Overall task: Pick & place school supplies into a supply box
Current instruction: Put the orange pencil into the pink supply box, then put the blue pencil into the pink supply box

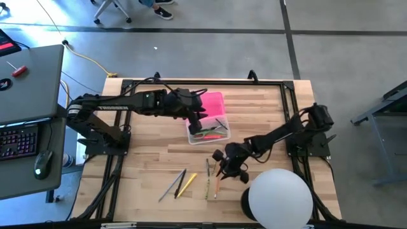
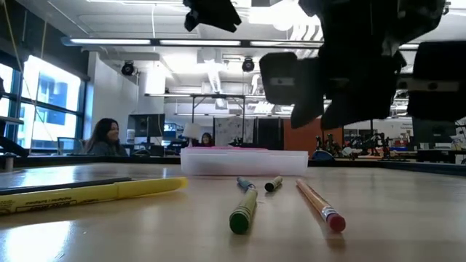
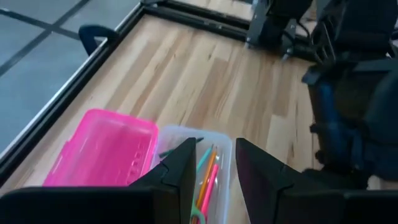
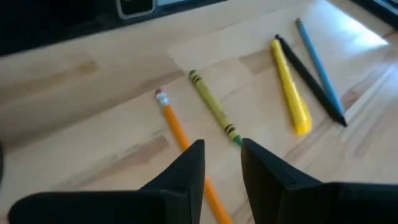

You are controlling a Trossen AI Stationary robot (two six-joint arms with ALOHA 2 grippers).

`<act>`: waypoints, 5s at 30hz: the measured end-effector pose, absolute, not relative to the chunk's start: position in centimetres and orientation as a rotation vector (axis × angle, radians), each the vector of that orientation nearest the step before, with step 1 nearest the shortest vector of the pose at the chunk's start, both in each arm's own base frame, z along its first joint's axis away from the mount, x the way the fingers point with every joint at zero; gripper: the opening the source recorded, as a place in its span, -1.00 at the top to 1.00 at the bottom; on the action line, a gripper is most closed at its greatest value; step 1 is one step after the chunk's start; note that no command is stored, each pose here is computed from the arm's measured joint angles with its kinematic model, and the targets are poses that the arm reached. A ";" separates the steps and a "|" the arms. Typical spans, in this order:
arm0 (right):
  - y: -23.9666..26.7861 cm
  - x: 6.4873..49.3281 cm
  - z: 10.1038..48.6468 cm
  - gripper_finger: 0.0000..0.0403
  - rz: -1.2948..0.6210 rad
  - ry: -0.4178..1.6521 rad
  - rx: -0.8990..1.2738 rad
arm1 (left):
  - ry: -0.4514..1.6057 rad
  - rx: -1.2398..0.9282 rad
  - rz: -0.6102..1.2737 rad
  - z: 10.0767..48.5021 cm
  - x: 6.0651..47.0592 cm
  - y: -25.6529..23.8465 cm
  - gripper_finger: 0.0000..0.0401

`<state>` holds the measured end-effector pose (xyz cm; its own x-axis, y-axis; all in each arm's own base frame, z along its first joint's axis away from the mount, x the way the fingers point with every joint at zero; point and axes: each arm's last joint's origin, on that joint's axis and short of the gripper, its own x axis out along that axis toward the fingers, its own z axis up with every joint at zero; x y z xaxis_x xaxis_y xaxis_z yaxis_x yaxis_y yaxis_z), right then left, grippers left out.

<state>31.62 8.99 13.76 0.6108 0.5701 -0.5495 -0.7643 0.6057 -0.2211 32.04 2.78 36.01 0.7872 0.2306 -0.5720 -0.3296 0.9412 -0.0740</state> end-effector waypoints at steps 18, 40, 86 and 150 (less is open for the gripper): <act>7.2 33.8 7.9 0.59 0.961 0.486 -0.455 | 0.594 -0.142 0.322 36.0 32.0 2.9 0.29; 6.8 34.3 6.0 0.97 0.950 0.507 -0.290 | 0.621 -0.150 0.321 35.8 31.9 2.8 0.29; -6.6 33.2 14.6 0.73 0.127 0.560 -0.308 | 0.657 -0.279 0.142 37.0 29.8 -0.6 0.29; -6.3 33.2 14.7 0.49 0.170 0.546 -0.158 | 0.515 -0.461 0.419 7.3 18.4 -22.5 0.29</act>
<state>33.19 -6.32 14.71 0.8410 0.1183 -0.5280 -0.2020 0.9739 -0.1036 18.43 -22.50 7.29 0.7912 0.2627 -0.5523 -0.4876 0.8160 -0.3104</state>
